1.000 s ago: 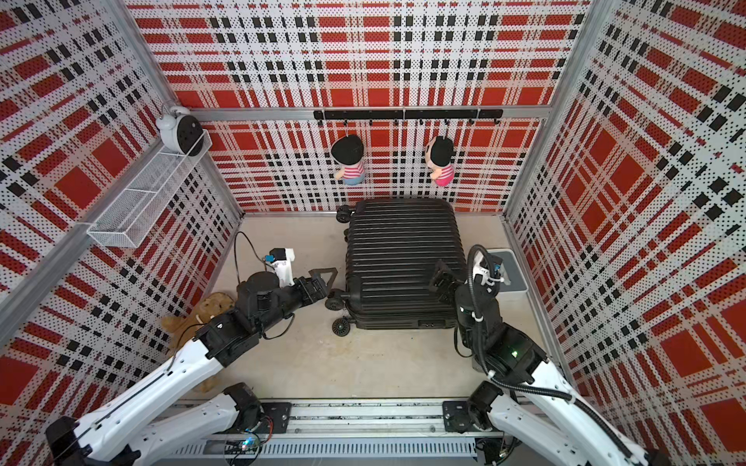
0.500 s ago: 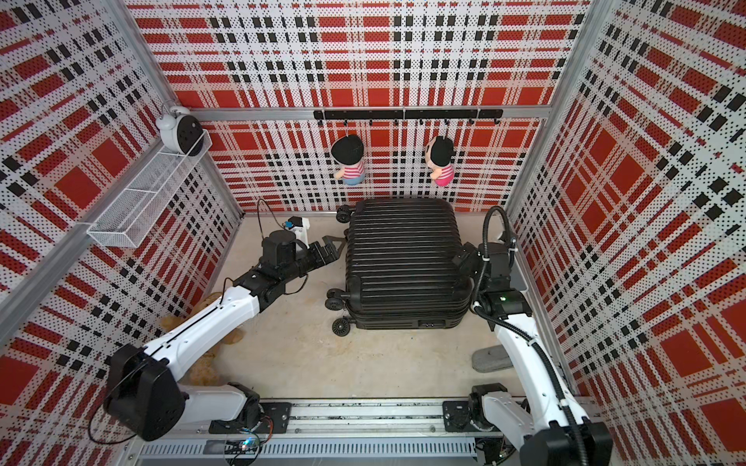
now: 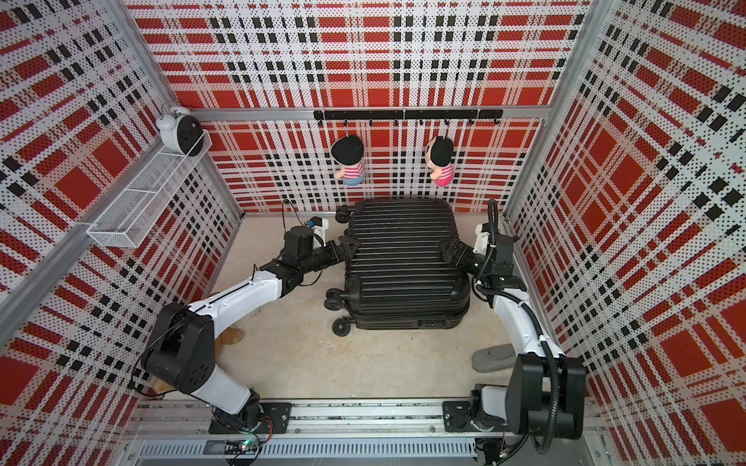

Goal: Open the suitcase zippers
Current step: Open the suitcase at the center of the board.

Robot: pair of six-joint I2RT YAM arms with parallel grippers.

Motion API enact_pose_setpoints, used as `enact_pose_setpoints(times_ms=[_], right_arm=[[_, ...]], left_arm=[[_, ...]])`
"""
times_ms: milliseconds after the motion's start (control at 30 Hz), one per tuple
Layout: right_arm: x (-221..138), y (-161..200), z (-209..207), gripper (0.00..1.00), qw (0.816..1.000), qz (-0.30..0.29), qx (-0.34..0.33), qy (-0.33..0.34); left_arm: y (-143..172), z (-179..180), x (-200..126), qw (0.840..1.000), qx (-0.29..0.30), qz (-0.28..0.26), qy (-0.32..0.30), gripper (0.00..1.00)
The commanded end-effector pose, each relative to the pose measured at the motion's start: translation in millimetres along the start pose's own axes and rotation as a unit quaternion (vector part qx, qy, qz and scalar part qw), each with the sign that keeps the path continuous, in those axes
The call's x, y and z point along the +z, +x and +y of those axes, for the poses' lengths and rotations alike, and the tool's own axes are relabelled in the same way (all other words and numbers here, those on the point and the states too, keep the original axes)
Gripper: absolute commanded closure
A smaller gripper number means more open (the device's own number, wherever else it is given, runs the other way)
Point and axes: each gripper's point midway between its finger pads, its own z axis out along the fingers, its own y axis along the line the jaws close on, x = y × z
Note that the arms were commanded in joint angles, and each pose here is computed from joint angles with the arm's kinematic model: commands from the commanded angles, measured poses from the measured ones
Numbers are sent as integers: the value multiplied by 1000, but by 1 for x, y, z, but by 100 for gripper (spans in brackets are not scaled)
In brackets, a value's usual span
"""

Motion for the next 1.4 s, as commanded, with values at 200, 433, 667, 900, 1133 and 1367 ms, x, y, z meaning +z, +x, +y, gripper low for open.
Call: enact_pose_setpoints(times_ms=[200,433,667,900,1133,1367], right_arm=[[11,39,18,0,993,71,4,-91],[6,66,40,0,988,95,5,-118],[1,96,59,0,983,118,-2,-140],[-8,92,76,0,979,118,-6,-168],[-23,65,72,0,990,59,-4,-130],[-46,39,42,0,995,6,33,-99]], left_arm=[[42,-37,12,998,16,33,51,9],[61,-41,-14,998,1,28,54,10],[64,-31,-47,999,-11,9,41,11],[72,-31,-65,999,-21,6,41,11],[40,-19,-91,999,-13,-32,10,10],[16,-5,-96,999,-3,-40,-13,10]])
